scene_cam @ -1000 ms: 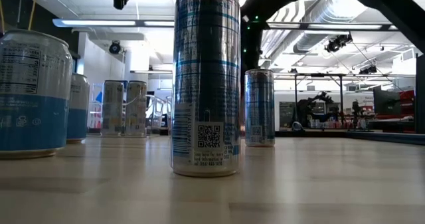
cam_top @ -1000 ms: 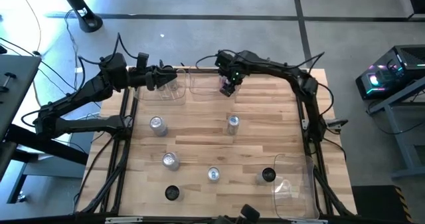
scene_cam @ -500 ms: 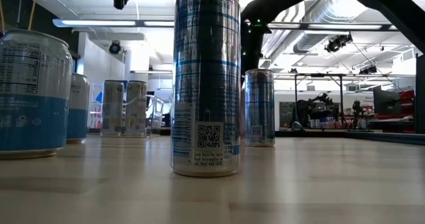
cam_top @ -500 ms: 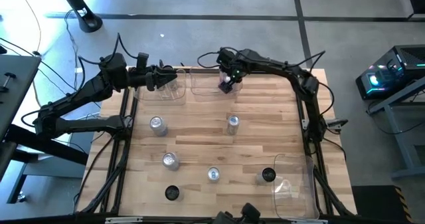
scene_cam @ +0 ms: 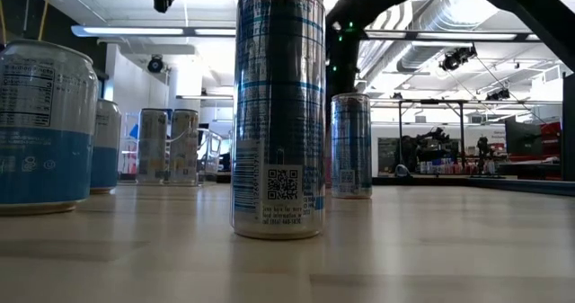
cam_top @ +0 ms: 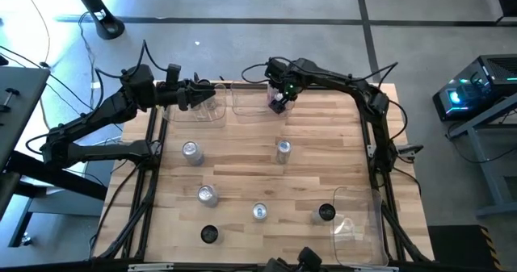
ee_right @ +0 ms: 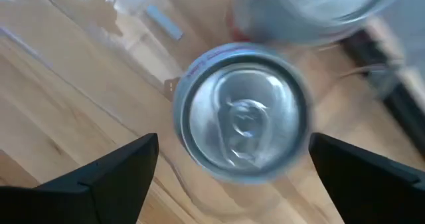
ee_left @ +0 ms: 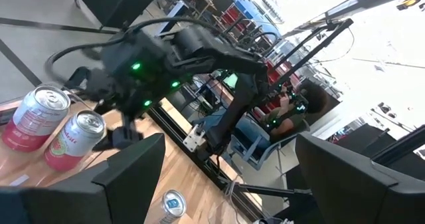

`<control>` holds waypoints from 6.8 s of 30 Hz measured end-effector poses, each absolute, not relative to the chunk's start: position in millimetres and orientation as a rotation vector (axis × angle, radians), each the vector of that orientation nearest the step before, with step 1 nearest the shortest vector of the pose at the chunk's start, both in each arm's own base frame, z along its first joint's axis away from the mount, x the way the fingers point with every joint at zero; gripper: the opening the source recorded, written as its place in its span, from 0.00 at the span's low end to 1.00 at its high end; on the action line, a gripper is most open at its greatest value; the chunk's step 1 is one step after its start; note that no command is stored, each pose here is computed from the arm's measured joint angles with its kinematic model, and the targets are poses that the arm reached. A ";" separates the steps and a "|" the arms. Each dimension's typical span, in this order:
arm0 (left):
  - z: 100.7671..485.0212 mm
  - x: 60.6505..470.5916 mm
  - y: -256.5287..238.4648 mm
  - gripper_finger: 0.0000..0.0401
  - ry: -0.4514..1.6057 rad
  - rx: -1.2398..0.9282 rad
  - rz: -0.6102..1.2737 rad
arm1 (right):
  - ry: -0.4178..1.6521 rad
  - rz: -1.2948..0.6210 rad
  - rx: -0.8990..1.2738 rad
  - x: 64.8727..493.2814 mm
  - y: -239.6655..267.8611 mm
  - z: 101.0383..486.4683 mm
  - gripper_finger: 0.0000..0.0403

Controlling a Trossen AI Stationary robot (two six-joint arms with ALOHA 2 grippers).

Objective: Sort soda cans
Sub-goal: Put the top blue-white soda can into the top right transparent bin, then put the blue-white soda can into the top right transparent bin

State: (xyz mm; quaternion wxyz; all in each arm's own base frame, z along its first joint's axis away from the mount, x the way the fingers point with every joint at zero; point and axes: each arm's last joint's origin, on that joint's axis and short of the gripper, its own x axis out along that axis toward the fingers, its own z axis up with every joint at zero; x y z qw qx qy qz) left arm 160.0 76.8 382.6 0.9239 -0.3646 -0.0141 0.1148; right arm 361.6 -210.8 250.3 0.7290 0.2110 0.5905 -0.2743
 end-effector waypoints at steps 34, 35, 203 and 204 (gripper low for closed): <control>332.4 159.1 62.4 0.83 0.506 -0.766 0.317 | 1.218 -0.445 0.251 340.3 -99.1 385.9 0.96; 326.5 156.5 59.5 0.83 0.575 -0.794 0.346 | 1.220 -0.444 0.240 340.8 -97.4 385.9 0.96; 410.9 325.9 4.8 0.93 1.005 -0.226 0.492 | 0.903 -0.579 0.044 222.6 -31.8 423.6 0.96; 407.8 317.6 -0.3 0.93 0.996 -0.257 0.508 | 0.907 -0.564 0.042 222.8 -31.5 423.5 0.96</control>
